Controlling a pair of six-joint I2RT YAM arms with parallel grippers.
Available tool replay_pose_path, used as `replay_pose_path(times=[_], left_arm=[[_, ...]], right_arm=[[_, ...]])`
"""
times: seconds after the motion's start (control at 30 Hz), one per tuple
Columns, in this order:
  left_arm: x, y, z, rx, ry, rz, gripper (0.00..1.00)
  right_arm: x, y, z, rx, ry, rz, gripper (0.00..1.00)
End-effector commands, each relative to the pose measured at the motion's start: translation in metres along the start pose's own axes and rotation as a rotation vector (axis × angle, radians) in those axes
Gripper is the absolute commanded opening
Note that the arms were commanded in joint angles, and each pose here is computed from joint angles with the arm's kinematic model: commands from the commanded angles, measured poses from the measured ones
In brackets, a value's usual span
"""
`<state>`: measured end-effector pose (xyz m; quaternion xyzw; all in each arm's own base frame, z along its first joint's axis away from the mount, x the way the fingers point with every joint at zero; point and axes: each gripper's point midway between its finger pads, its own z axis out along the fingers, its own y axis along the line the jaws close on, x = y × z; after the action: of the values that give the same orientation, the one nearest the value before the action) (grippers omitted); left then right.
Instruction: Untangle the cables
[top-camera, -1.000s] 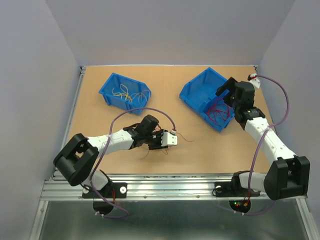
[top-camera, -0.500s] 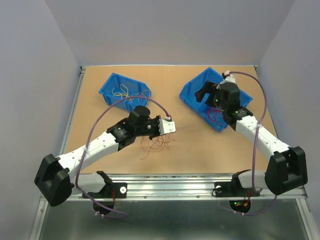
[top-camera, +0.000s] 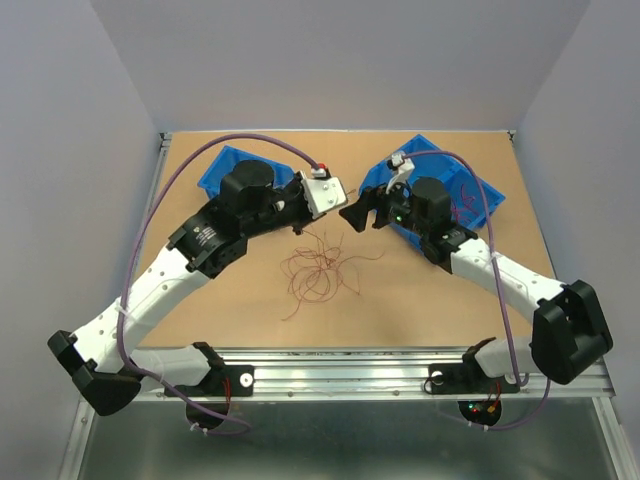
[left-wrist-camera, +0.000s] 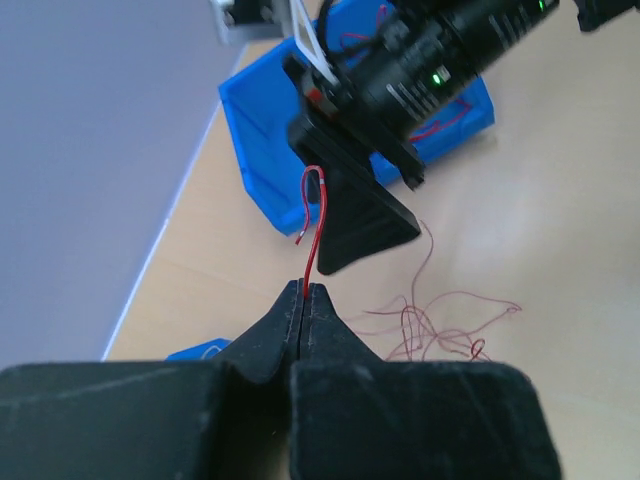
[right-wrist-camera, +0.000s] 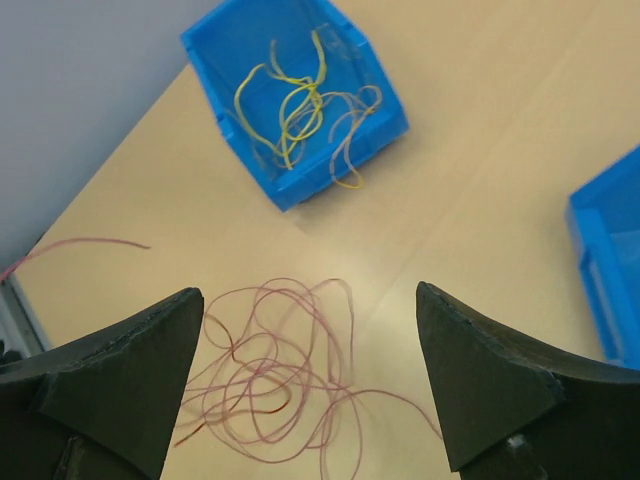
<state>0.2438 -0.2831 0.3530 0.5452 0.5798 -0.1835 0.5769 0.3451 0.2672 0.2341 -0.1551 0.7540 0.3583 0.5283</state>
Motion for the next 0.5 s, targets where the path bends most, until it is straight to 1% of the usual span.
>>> replay_pose_path(times=[0.0,0.03,0.07,0.1,0.13,0.23,0.37,0.47], left_arm=[[-0.049,0.026,-0.032,-0.106,-0.077,-0.025,0.00],[-0.055,0.030,-0.034,-0.119,-0.083,-0.034,0.00],[-0.076,0.041,-0.045,-0.151,-0.125,-0.030,0.00],[-0.083,0.048,-0.050,-0.177,-0.133,-0.031,0.00],[-0.099,0.056,-0.058,-0.204,-0.162,-0.038,0.00],[-0.122,0.074,-0.073,-0.278,-0.207,-0.060,0.00],[-0.132,0.075,-0.080,-0.285,-0.240,-0.075,0.00],[-0.131,0.071,-0.078,-0.271,-0.257,-0.075,0.00]], right_arm=[[0.004,0.033,0.009,-0.167,-0.007,-0.079,0.91],[0.007,0.043,0.011,-0.200,0.004,-0.097,0.91],[0.012,0.047,0.013,-0.218,0.017,-0.106,0.91],[0.021,0.059,0.015,-0.249,0.042,-0.120,0.91],[0.020,0.062,0.018,-0.251,0.041,-0.149,0.91],[0.029,0.066,0.022,-0.234,0.068,-0.176,0.91],[0.025,0.068,0.017,-0.235,0.050,-0.183,0.91],[0.019,0.077,0.007,-0.277,0.008,-0.195,0.92]])
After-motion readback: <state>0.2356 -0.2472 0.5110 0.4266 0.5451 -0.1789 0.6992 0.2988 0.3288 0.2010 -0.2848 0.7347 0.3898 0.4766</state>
